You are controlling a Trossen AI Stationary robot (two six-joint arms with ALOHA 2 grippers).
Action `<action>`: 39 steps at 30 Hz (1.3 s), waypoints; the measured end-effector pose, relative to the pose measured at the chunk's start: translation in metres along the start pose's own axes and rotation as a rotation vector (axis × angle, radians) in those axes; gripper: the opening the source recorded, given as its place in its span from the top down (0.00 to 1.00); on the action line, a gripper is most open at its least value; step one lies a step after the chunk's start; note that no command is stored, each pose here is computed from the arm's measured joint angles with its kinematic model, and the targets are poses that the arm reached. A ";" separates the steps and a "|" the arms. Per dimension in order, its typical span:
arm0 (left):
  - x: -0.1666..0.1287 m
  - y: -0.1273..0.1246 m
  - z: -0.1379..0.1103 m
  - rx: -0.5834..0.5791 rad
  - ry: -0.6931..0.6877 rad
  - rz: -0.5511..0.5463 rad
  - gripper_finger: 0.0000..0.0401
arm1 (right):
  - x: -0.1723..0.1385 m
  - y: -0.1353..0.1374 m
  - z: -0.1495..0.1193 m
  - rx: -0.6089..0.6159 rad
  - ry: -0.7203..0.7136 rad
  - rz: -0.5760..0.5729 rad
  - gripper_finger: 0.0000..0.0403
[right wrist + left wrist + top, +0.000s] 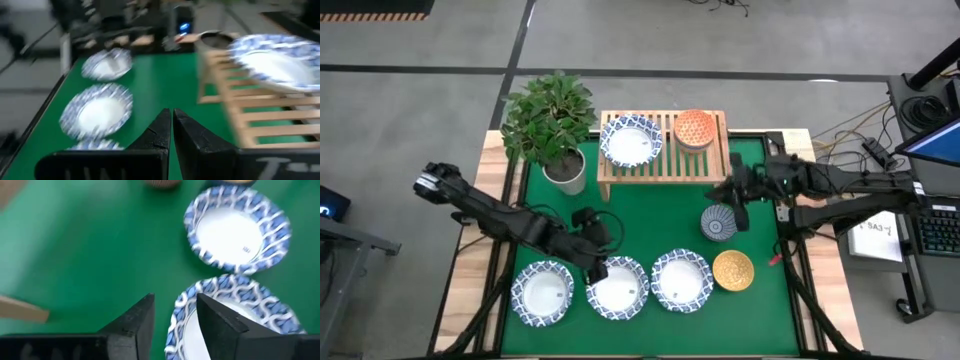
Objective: Place and stack bowls onto a shelf
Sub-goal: Stack the blue/white bowl on top of the blue/white bowl on the shelf
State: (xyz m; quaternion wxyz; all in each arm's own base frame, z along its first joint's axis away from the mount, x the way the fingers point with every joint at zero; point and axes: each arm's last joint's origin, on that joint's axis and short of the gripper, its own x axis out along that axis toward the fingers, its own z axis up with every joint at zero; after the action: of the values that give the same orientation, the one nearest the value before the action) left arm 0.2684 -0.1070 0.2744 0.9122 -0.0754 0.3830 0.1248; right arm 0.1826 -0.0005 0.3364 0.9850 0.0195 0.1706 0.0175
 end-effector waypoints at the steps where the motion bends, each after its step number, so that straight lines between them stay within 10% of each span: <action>1: 0.004 -0.001 -0.003 0.000 0.025 0.010 0.66 | 0.002 0.005 -0.004 -0.022 0.017 0.027 0.98; 27: 0.100 -0.022 -0.057 0.064 0.372 0.147 0.63 | 0.022 0.034 -0.060 -0.048 0.132 -0.035 0.98; 39: 0.096 -0.022 -0.054 0.053 0.363 0.134 0.97 | 0.024 0.034 -0.065 -0.043 0.149 -0.038 0.98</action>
State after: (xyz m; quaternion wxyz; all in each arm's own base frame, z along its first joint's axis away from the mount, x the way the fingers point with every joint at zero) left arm 0.3023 -0.1240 0.1687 0.8195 -0.0467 0.5485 0.1594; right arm 0.1820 0.0363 0.2684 0.9700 -0.0061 0.2432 0.0040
